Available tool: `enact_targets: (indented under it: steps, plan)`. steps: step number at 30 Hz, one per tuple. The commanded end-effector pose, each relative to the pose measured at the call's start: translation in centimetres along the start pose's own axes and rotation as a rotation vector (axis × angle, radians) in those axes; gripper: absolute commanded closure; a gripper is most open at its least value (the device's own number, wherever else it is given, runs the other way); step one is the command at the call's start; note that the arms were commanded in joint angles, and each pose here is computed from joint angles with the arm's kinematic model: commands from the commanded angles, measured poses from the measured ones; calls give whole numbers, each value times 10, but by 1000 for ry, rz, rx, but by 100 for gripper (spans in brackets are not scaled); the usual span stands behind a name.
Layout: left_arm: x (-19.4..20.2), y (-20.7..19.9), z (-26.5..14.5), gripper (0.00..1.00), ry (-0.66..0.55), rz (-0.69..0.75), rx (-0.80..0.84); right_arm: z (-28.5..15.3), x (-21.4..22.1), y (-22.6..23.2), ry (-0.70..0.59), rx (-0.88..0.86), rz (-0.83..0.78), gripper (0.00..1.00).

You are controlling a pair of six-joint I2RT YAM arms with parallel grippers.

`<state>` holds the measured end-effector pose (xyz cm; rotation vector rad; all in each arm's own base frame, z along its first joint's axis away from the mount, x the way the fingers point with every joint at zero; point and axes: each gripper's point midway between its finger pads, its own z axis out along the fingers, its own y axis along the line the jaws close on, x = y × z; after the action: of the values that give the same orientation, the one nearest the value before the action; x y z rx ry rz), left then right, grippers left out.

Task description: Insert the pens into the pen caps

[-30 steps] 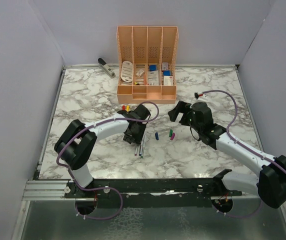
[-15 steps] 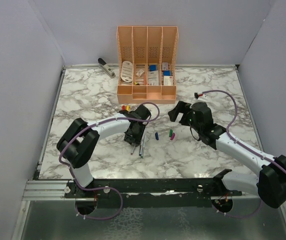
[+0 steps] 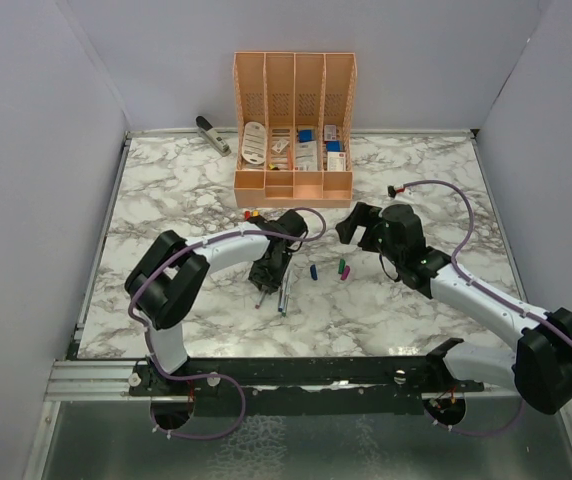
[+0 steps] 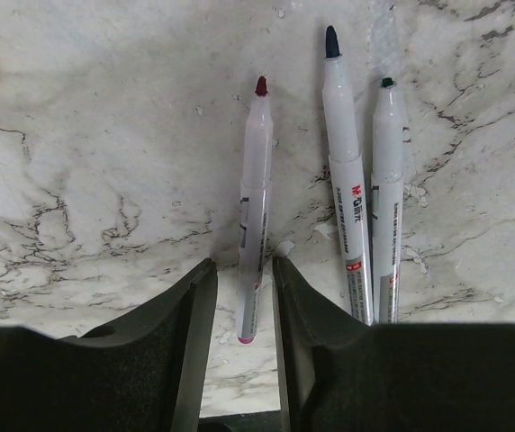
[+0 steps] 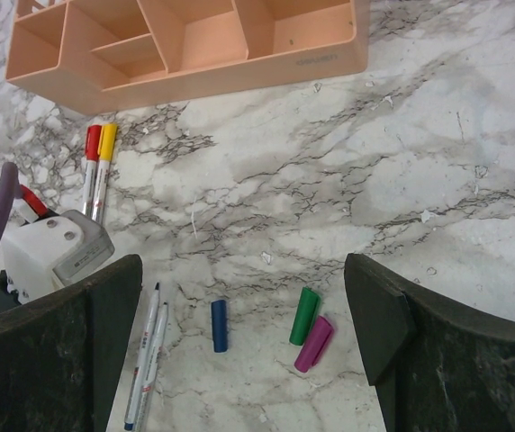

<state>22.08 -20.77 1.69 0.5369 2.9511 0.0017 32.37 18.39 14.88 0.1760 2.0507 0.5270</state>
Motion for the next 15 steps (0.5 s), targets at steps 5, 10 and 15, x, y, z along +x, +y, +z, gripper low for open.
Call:
enact_targets:
  steps: [5, 10, 15]
  plan:
    - [10, 18, 24, 66, 98, 100, -92, 0, -4, 4, -7, -6, 24, 7]
    - [0, 13, 29, 66, 95, 135, -69, -1, -3, 3, -9, -5, 32, 8]
    - [-10, 1, 35, 67, 73, 145, 14, -2, -3, 2, -9, -2, 38, 7]
